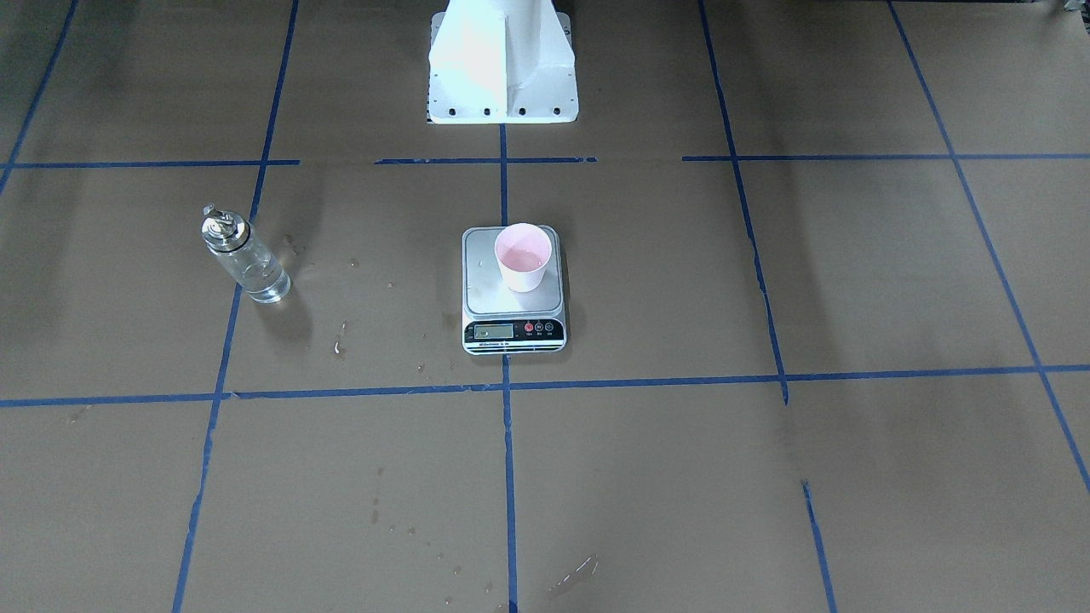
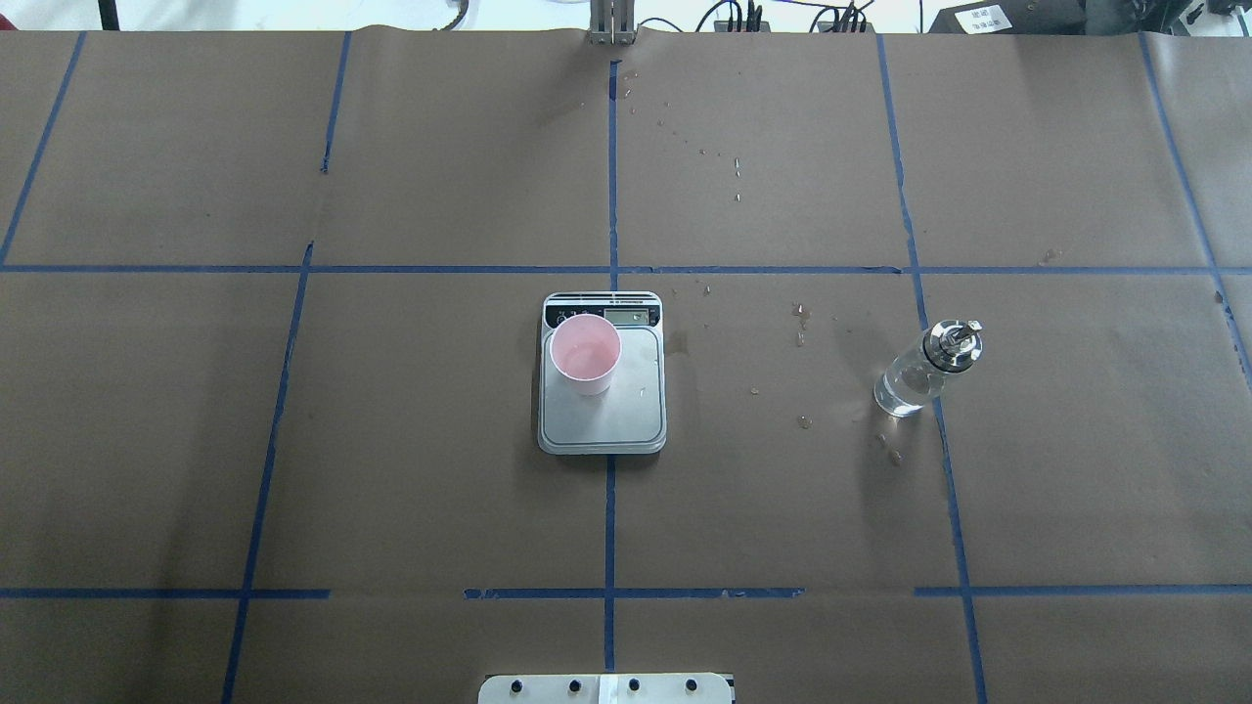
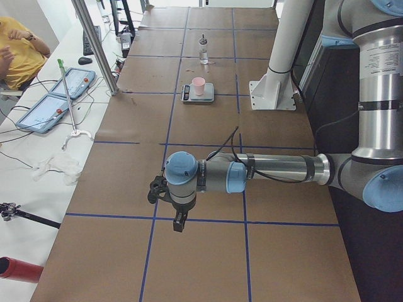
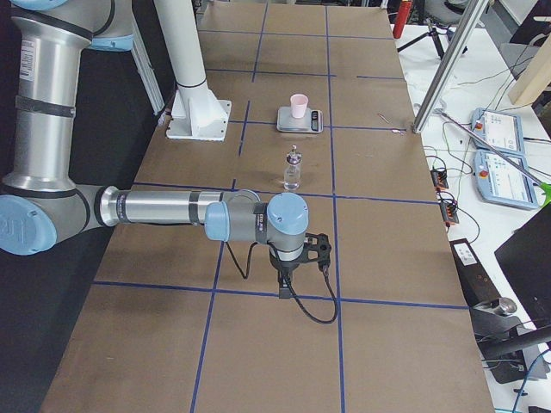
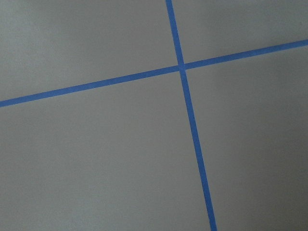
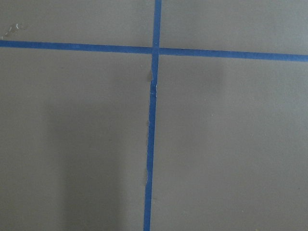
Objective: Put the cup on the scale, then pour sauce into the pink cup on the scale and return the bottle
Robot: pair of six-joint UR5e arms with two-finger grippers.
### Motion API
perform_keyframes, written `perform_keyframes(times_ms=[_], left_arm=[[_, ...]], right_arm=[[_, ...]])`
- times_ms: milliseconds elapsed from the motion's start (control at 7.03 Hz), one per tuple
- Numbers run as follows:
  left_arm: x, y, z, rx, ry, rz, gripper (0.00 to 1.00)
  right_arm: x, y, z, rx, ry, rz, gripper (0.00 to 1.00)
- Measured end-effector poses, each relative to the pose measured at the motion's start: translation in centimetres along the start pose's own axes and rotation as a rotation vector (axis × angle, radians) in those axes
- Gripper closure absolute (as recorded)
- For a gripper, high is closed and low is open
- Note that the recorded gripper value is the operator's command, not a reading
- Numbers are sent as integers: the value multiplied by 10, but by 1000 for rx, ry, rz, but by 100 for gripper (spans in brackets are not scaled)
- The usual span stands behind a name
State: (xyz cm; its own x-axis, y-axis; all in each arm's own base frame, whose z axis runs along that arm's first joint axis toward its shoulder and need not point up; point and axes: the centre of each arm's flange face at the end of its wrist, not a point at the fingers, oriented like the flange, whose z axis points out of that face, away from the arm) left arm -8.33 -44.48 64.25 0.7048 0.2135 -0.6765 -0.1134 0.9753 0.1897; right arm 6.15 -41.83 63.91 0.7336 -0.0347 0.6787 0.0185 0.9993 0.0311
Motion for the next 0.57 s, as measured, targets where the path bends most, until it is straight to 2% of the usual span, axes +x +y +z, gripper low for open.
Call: perform_keyframes(times_ms=[569], left_arm=[[21,0,-17,32,-7,42,0]], right_arm=[[2,0,2,-4,1,-1,0]])
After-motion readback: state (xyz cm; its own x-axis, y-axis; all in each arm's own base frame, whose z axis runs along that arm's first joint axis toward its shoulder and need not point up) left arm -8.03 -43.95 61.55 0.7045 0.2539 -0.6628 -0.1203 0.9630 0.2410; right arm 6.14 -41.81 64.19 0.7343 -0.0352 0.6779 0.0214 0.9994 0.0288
